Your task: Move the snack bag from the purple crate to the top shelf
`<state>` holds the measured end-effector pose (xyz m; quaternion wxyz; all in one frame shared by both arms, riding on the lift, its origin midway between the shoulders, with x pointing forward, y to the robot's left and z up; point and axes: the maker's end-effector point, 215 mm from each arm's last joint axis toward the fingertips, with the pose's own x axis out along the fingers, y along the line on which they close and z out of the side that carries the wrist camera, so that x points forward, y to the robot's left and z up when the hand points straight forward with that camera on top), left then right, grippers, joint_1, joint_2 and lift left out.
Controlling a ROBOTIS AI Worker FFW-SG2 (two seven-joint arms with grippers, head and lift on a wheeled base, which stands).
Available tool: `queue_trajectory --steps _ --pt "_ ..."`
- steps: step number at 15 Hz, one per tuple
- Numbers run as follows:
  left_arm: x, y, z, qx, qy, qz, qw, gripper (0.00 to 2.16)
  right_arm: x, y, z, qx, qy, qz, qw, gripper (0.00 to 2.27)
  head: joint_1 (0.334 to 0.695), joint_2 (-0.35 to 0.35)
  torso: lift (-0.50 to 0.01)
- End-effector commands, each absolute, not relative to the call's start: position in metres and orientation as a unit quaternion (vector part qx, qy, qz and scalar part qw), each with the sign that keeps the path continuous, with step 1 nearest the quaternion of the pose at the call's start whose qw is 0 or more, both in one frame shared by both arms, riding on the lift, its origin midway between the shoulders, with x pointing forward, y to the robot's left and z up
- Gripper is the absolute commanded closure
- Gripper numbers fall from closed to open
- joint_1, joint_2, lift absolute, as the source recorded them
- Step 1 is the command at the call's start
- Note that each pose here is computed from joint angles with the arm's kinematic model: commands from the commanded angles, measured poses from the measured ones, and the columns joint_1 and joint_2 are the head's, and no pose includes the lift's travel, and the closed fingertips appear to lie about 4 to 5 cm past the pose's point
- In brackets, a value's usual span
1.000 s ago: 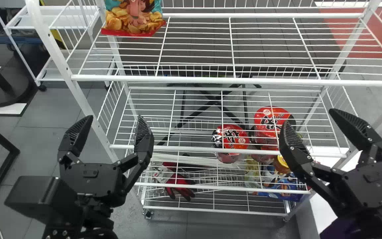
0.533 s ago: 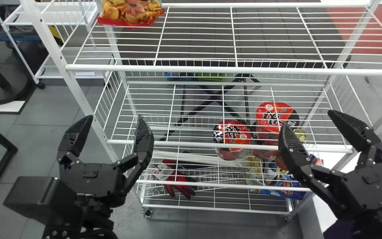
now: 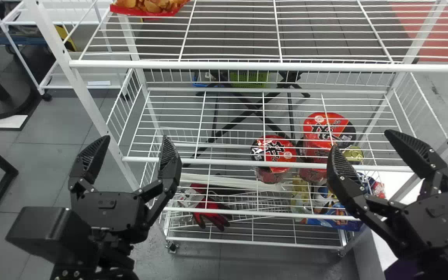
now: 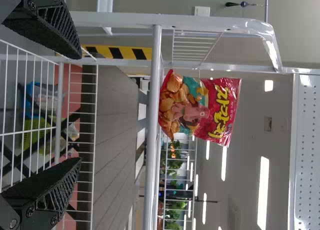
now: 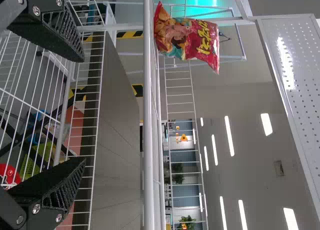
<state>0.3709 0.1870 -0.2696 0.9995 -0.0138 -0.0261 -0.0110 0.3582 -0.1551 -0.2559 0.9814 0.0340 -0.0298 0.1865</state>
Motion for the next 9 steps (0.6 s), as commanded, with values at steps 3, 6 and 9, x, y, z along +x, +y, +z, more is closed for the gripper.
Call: queue_trajectory --steps 3,6,9 --pt "0.3707 0.1859 -0.2716 -0.014 -0.024 -0.013 1.000 0.09 0.3583 -0.1547 -0.2571 0.034 -0.030 0.188 0.981 0.12 0.695 0.050 -0.319" --pt "0.3707 0.1865 -0.2716 -0.013 -0.024 -0.012 1.000 0.09 0.3584 -0.1554 -0.2569 0.035 -0.030 0.187 0.981 0.12 0.695 0.049 -0.331" --pt "0.3715 0.1865 -0.2713 -0.013 -0.025 -0.012 1.000 0.09 0.3589 -0.1568 -0.2556 0.034 -0.032 0.186 0.981 0.12 0.695 0.049 -0.343"
